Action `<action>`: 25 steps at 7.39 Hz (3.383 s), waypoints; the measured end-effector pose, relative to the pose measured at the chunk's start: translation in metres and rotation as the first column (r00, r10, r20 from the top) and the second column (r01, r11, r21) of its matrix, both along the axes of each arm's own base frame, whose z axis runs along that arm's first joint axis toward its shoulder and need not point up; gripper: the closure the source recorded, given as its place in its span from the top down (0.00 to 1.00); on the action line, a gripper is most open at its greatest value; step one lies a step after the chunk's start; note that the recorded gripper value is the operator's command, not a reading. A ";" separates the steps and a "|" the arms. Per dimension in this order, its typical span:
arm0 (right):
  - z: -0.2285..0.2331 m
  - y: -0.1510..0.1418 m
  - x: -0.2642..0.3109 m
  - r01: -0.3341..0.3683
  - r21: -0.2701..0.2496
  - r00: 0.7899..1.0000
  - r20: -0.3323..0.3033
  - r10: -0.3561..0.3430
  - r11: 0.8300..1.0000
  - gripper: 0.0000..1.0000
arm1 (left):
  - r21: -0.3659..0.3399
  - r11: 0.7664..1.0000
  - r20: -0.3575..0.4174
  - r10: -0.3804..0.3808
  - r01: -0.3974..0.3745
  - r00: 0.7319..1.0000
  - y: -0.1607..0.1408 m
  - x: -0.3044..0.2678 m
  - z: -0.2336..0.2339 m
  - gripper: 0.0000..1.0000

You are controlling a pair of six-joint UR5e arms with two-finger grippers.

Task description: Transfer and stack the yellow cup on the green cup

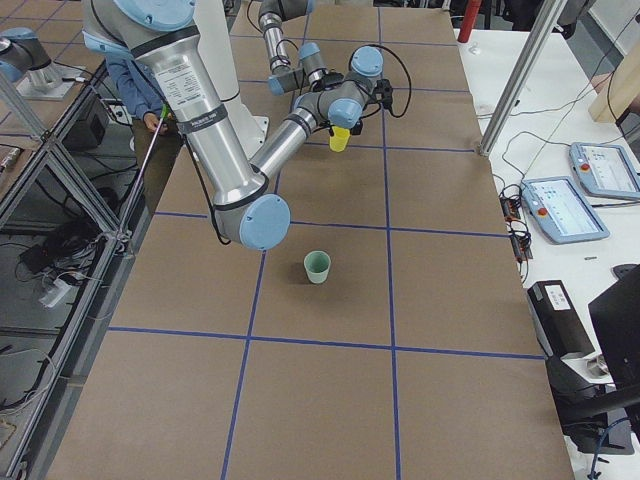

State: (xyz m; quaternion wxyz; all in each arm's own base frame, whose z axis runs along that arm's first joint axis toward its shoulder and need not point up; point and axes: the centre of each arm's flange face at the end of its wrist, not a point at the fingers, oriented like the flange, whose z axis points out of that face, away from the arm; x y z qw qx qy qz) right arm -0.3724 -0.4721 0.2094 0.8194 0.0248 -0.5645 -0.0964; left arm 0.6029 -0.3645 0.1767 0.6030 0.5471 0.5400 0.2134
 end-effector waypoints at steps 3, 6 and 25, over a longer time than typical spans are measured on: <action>0.009 0.008 -0.016 -0.007 0.020 1.000 -0.028 0.007 1.000 0.99 | 0.012 1.000 -0.037 0.001 -0.001 0.999 0.006 -0.018 -0.026 0.47; 0.018 0.014 -0.015 0.001 0.033 0.999 -0.038 0.001 0.999 0.86 | 0.019 1.000 -0.057 0.001 0.000 0.998 0.010 -0.028 -0.040 0.47; 0.074 -0.010 0.108 -0.050 -0.060 0.999 -0.023 0.049 0.997 0.00 | 0.027 0.999 -0.074 -0.039 0.041 0.996 -0.001 -0.065 -0.048 1.00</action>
